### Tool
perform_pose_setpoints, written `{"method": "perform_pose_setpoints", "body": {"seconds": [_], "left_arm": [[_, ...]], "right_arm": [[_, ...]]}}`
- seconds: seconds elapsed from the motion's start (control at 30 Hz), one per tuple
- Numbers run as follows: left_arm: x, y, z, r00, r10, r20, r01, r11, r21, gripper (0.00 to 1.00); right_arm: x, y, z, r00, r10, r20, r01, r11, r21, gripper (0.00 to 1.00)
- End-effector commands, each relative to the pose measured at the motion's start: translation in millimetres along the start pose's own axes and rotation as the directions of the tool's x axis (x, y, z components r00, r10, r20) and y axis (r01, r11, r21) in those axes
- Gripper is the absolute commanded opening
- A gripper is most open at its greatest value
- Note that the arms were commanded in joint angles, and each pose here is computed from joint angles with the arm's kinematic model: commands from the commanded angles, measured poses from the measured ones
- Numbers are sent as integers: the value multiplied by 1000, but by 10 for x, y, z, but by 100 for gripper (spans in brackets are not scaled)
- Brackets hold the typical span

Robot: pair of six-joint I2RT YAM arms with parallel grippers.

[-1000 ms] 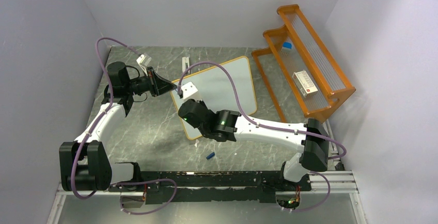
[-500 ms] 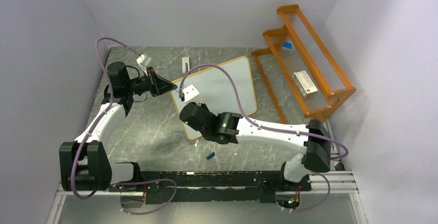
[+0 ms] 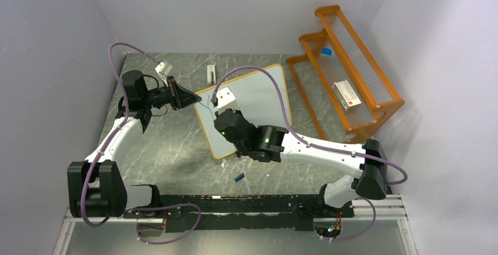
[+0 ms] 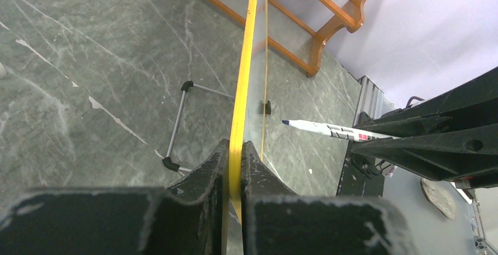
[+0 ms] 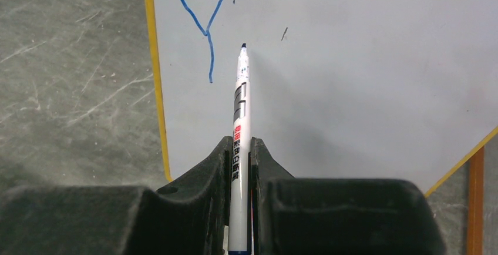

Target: Write a sentence on the whiteboard

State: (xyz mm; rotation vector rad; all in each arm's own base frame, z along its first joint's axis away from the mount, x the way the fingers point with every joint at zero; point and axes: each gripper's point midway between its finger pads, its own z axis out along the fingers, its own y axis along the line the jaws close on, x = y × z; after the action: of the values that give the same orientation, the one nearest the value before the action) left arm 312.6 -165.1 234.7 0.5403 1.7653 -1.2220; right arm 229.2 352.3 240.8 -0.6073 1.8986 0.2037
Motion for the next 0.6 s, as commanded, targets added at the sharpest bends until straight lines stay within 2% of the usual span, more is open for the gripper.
{"method": "perform_pose_setpoints", "body": {"seconds": [0.0, 0.57], "left_arm": [[16, -47, 35, 999, 44, -5, -44, 999, 23, 5], [19, -45, 37, 999, 41, -6, -41, 999, 25, 5]], "right_arm": [[-80, 15, 79, 1000, -1, 25, 0, 1000, 9, 0], [-136, 64, 176, 999, 0, 32, 0, 1000, 1, 0]]}}
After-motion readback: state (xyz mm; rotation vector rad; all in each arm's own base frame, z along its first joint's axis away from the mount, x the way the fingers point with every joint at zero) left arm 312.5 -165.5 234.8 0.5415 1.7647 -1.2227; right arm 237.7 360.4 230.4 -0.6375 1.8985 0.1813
